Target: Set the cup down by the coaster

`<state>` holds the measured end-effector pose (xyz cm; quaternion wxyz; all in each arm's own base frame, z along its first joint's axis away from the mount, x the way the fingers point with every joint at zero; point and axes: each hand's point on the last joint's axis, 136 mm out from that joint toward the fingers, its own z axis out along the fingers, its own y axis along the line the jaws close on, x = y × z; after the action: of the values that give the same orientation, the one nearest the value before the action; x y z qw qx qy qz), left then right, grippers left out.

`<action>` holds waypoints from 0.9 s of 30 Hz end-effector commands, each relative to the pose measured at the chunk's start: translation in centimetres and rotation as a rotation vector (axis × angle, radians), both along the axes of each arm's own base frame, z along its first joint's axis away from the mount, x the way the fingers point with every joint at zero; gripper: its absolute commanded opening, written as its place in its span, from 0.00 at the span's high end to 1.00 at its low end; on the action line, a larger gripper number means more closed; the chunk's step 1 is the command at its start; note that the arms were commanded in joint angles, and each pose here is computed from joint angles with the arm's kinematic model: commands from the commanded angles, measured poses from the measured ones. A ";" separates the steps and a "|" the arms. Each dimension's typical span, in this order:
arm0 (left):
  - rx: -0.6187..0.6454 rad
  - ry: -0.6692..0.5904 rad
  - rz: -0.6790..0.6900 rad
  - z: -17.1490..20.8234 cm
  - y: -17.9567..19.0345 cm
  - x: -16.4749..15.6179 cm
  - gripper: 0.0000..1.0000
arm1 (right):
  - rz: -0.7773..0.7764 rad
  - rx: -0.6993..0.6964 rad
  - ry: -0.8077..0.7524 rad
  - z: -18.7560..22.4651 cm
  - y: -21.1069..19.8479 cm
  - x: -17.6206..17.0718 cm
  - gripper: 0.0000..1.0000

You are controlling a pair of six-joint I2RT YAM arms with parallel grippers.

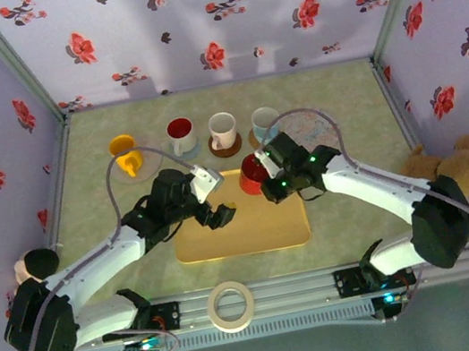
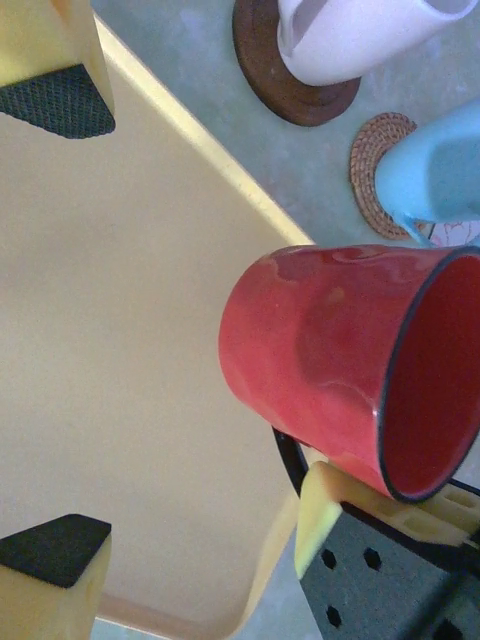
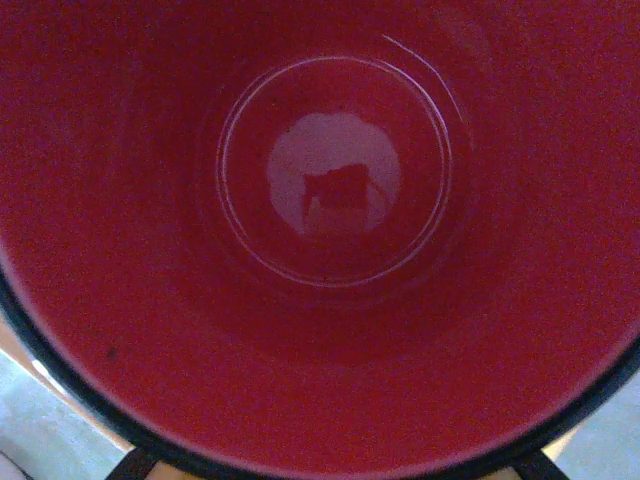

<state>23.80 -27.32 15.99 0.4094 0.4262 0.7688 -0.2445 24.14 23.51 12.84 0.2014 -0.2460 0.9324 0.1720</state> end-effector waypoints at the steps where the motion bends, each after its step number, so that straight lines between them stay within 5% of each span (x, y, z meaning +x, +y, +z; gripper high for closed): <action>1: -0.048 -0.088 -0.006 3.3 -0.7 0.6 0.00 | 0.002 0.056 -0.089 3.4 0.5 0.8 1.00; 14: -0.106 -0.166 -0.011 7.0 -2.2 2.3 0.00 | -0.151 0.058 -0.242 9.7 -3.1 2.7 1.00; 27: -0.105 -0.201 -0.063 8.5 -5.3 5.0 0.00 | -0.463 0.027 -0.296 12.6 -10.6 6.4 1.00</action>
<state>28.28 -31.41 22.87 0.4801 0.4348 0.7198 -0.2497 28.98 14.27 21.78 0.3154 -0.0772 0.9402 0.1028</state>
